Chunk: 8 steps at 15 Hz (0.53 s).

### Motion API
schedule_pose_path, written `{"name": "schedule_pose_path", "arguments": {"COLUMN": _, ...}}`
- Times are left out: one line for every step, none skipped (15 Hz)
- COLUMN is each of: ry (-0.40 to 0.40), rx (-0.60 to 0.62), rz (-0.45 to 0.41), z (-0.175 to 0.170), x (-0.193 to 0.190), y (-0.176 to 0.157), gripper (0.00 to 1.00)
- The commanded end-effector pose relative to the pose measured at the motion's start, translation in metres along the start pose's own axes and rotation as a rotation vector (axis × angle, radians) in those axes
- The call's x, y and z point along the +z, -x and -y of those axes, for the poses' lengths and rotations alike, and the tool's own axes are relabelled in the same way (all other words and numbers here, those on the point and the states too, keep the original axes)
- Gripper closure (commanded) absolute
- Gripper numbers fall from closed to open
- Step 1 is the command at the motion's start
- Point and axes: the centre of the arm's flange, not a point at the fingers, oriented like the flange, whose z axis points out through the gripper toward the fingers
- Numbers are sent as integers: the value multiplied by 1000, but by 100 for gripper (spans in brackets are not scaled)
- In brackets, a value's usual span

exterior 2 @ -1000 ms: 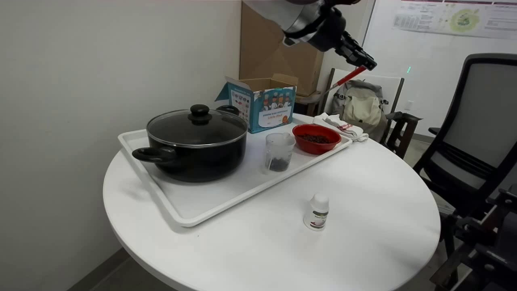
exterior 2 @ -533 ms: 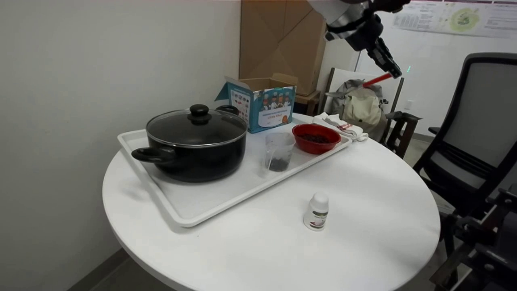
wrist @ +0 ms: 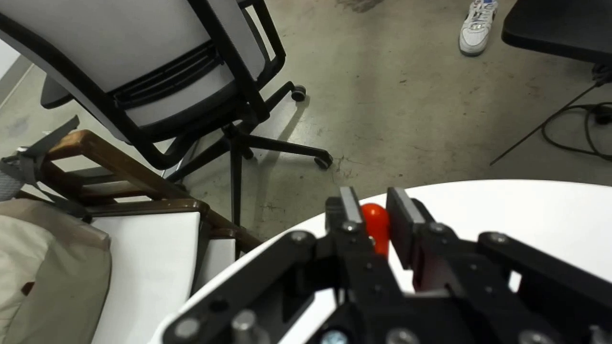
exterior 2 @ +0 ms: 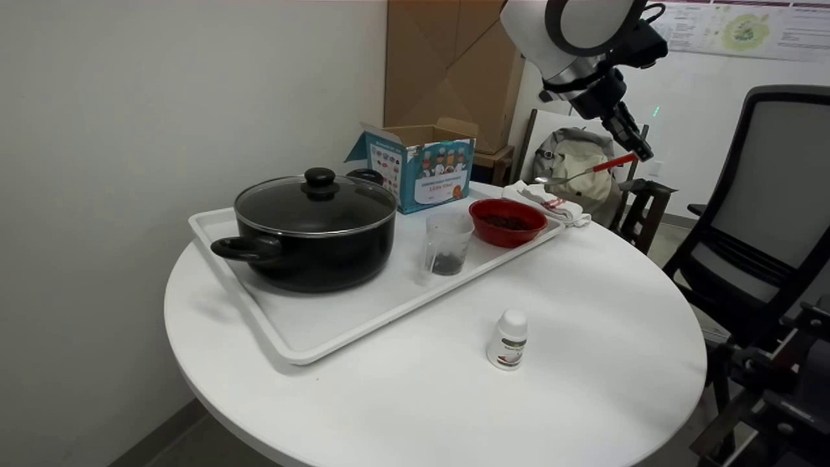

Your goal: Scoop some things from the red bowl and put them into the jug

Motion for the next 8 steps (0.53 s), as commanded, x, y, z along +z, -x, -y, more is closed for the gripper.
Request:
{"name": "schedule_pose_path", "arguments": {"ry": -23, "rx": -40, "rz": -36, "z": 6, "x": -8, "y": -25, "gripper": 90}}
{"name": "schedule_pose_path", "arguments": {"ry": -30, "rx": -47, "rz": -42, "z": 8, "x": -10, "y": -31, "gripper": 90}}
{"name": "schedule_pose_path", "arguments": {"ry": -34, "rx": -53, "rz": -47, "z": 9, "x": -10, "y": -39, "gripper": 90}}
{"name": "schedule_pose_path", "arguments": {"ry": -40, "rx": -58, "rz": -49, "z": 10, "x": -10, "y": -46, "gripper": 90}}
{"name": "schedule_pose_path", "arguments": {"ry": -46, "rx": -61, "rz": -50, "z": 9, "x": -10, "y": -53, "gripper": 90}}
{"name": "schedule_pose_path", "arguments": {"ry": -55, "rx": -62, "rz": -49, "z": 6, "x": -10, "y": -60, "gripper": 90}}
{"name": "schedule_pose_path", "arguments": {"ry": -65, "rx": -63, "rz": -44, "z": 2, "x": -9, "y": -67, "gripper": 90}}
{"name": "schedule_pose_path", "arguments": {"ry": -71, "rx": -64, "rz": -40, "z": -1, "x": -8, "y": -74, "gripper": 90}}
